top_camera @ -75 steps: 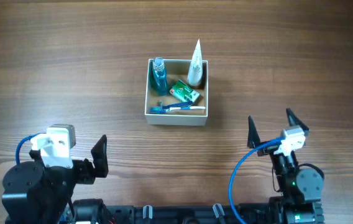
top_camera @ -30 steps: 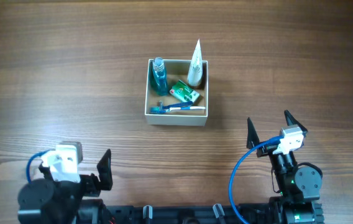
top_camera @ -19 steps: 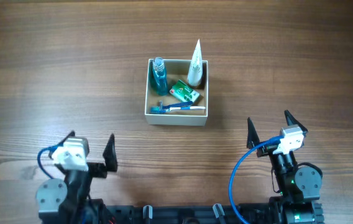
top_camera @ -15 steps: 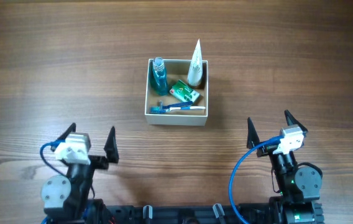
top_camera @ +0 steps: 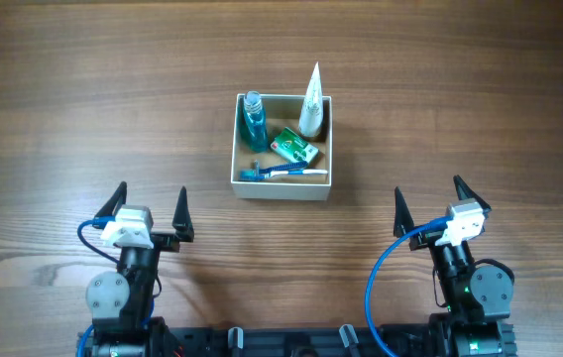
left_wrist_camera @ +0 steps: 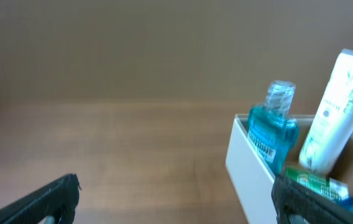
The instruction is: Pack container
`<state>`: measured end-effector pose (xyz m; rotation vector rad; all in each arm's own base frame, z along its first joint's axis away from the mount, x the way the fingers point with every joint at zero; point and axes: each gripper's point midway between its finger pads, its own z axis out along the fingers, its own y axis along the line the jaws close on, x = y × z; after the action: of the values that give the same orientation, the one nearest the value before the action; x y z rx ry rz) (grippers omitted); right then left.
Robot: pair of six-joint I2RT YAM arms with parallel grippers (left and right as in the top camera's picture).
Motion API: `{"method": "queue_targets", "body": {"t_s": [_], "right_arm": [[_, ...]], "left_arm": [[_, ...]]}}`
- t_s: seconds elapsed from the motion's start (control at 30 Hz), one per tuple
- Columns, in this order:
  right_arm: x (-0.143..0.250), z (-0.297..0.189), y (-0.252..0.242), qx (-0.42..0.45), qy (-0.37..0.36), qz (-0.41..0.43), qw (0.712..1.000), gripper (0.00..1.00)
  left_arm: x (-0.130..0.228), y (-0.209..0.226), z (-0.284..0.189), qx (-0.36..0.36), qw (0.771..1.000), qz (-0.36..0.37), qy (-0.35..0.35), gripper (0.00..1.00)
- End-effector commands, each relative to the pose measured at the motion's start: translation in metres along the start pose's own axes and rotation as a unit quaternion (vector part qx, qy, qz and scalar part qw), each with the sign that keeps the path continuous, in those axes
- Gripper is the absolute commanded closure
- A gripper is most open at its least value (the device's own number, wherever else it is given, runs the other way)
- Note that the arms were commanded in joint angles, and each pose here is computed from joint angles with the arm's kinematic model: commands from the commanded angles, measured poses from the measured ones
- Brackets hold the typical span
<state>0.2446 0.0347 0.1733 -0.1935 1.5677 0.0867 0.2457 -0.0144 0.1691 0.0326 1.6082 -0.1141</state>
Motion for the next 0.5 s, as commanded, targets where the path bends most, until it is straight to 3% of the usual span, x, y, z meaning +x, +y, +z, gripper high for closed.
{"method": "queue_targets", "body": {"t_s": [0.0,0.47], "right_arm": [[-0.0031,-0.0007,-0.0040,0.011,-0.007,0.008,1.000,0.00],[-0.0031,-0.0007,-0.0040,0.011,-0.007,0.008,1.000,0.00]], "left_arm": [[0.0113,0.0097,-0.0002,-0.028,0.998,-0.045,0.015,0.00],[0.0108,0.0090,-0.0001,-0.026,0.999,-0.045,0.014,0.00]]}}
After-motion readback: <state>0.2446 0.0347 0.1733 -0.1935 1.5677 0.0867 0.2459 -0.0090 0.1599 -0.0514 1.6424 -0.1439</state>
